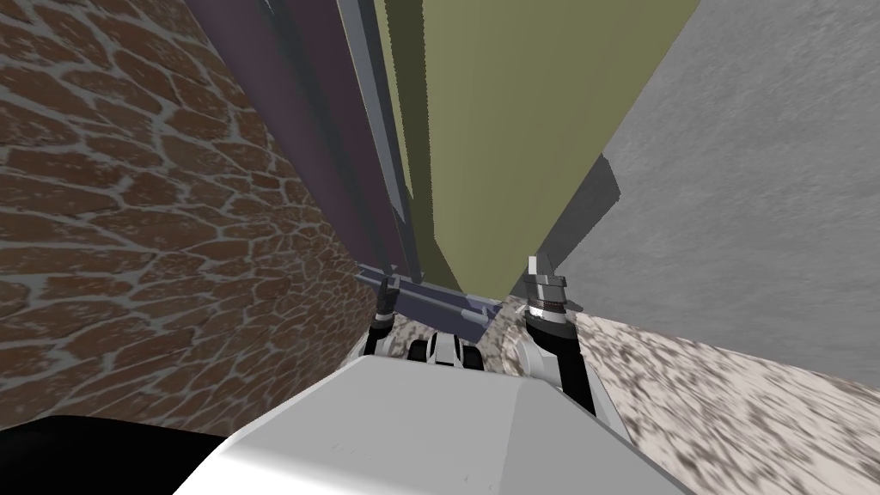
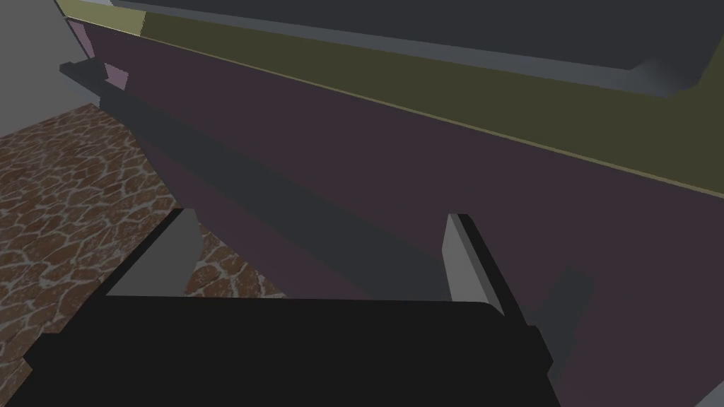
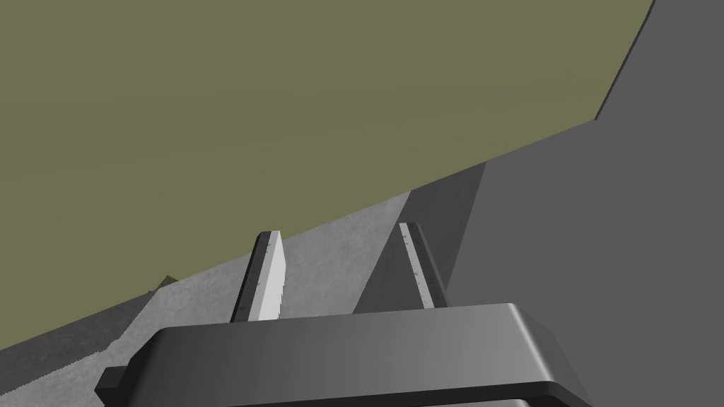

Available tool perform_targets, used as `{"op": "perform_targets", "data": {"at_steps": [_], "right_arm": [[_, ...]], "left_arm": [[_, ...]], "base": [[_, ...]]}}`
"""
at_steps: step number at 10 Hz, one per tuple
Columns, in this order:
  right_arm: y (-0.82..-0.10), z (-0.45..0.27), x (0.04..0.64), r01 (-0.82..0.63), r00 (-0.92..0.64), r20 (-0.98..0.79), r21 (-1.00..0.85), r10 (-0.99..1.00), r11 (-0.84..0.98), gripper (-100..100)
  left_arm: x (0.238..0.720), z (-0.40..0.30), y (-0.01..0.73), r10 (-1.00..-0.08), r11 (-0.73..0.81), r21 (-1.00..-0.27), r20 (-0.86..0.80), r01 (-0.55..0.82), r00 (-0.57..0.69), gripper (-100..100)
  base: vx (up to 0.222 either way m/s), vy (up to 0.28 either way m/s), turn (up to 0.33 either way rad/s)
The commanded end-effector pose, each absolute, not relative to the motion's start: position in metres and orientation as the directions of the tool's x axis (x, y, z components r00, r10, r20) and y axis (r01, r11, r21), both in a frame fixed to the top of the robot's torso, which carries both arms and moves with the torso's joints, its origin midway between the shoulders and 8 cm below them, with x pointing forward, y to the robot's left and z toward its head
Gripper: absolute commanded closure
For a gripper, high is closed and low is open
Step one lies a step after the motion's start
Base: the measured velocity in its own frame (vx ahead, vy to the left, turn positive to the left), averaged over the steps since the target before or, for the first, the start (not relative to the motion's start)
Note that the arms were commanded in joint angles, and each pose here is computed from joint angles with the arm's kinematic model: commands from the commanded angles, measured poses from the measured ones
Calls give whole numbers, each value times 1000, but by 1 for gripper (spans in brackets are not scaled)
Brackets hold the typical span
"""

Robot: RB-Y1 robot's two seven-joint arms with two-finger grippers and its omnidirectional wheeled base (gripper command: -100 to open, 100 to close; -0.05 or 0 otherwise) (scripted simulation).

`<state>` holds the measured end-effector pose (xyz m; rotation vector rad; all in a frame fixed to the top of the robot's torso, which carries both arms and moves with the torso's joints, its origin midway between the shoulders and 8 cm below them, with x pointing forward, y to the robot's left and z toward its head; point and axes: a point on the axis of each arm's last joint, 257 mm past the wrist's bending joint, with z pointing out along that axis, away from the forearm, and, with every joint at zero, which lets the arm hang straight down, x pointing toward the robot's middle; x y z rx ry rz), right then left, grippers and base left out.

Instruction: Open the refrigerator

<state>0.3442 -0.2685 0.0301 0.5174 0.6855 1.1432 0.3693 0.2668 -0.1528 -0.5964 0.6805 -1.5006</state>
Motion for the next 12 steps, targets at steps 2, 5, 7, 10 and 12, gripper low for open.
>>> {"op": "perform_targets", "data": {"at_steps": [2, 5, 7, 10, 12], "right_arm": [[-269, 30, 344, -643, 253, -226, 688, 941, 338, 0], [-269, 30, 344, -643, 253, -226, 688, 941, 338, 0], [-269, 30, 344, -643, 253, -226, 688, 941, 338, 0], [-269, 30, 344, -642, 253, -226, 688, 941, 338, 0], [-269, 30, 344, -642, 253, -226, 688, 941, 338, 0]], "left_arm": [[365, -170, 262, -998, -5, -727, -43, 687, -53, -100], [363, -188, 261, -998, -4, -745, -44, 667, -55, -100], [361, -198, 259, -997, -5, -749, -45, 662, -59, -100], [355, -209, 252, -997, -12, -747, -45, 665, -69, -100], [352, -218, 250, -996, -15, -753, -43, 658, -72, -100]], "base": [[26, 7, -51], [25, 7, -49], [24, 10, -60], [24, 5, -57], [23, 5, -42]]}}
